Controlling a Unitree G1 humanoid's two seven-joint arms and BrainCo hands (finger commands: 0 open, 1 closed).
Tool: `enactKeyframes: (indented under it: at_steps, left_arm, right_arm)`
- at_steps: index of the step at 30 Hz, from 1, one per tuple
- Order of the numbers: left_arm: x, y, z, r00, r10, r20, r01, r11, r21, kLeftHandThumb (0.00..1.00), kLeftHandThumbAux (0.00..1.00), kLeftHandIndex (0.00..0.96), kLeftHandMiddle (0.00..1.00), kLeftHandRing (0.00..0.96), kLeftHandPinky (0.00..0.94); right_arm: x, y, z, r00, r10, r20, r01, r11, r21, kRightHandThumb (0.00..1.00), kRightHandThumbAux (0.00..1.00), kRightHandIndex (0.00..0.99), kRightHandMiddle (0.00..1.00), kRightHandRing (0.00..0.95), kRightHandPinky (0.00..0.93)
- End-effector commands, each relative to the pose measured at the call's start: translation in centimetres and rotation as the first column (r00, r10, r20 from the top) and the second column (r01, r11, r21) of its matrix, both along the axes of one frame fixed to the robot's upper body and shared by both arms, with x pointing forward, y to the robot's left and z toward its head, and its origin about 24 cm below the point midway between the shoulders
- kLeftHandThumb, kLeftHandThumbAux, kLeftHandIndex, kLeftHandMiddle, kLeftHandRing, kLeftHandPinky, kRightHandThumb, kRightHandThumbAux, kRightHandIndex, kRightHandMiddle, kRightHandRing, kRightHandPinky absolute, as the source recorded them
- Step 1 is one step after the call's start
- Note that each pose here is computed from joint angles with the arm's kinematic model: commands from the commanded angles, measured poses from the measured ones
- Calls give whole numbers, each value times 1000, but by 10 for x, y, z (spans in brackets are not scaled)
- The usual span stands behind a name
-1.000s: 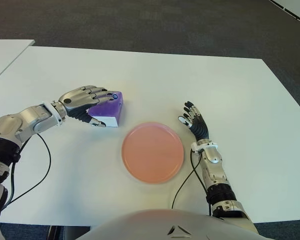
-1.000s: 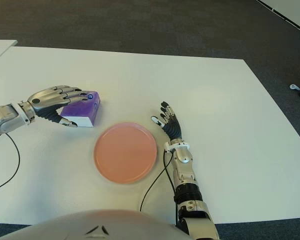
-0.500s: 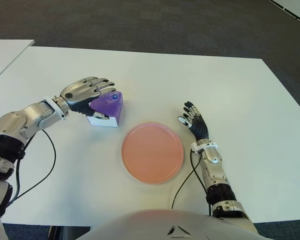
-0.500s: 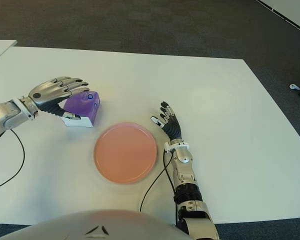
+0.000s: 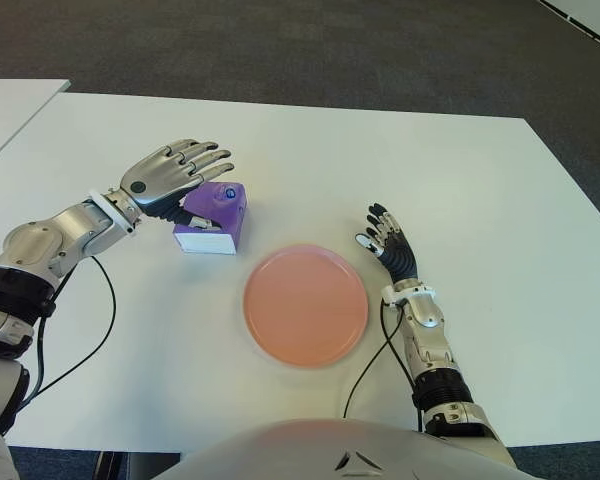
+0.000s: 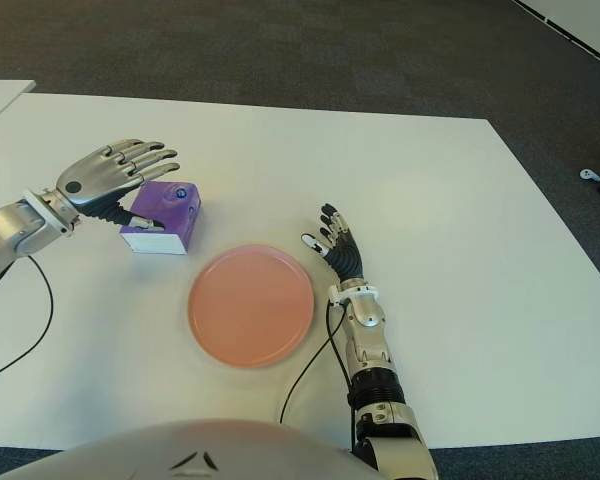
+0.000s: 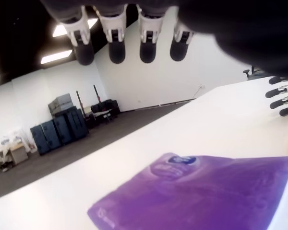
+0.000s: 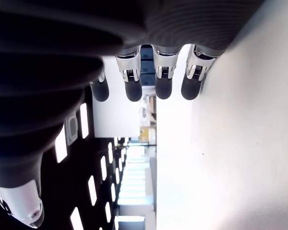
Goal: Put the tissue paper into the plate.
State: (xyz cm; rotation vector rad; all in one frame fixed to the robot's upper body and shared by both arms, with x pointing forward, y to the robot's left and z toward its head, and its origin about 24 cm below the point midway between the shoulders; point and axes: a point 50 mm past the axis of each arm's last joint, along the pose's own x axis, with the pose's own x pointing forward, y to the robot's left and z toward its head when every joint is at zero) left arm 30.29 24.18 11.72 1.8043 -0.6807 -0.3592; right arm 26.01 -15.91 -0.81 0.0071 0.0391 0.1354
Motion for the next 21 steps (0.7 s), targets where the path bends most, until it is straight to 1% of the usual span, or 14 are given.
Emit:
enactKeyframes:
  at_steps: [1,10,15,21]
  left_arm:
    - [3,-5,-3,999,-18,31,17,1000,26,108,202,0,0,0,0]
    - [6,-6,-9,1000,-17,14,17,999,43,97,188,0,0,0,0]
    - [8,-6,-13,1000,-8,-22,10,999,53,100,184,0,0,0,0]
    - [9,-5,-18,996,11,-91,-5,998,65,111,181,0,0,0,0]
  right_arm:
    - [-32,1,-44,969,8,-248,-3,1000,18,0,670,2,41,2,0]
    - [-33,0,-43,969,2,-245,2,1000,17,0,672,2,43,6,0]
    - [-33,0,-42,971,6,-241,-2,1000,18,0,671,2,44,7,0]
    - [-33,-1,-42,971,7,-239,-3,1000,17,0,672,4,44,6,0]
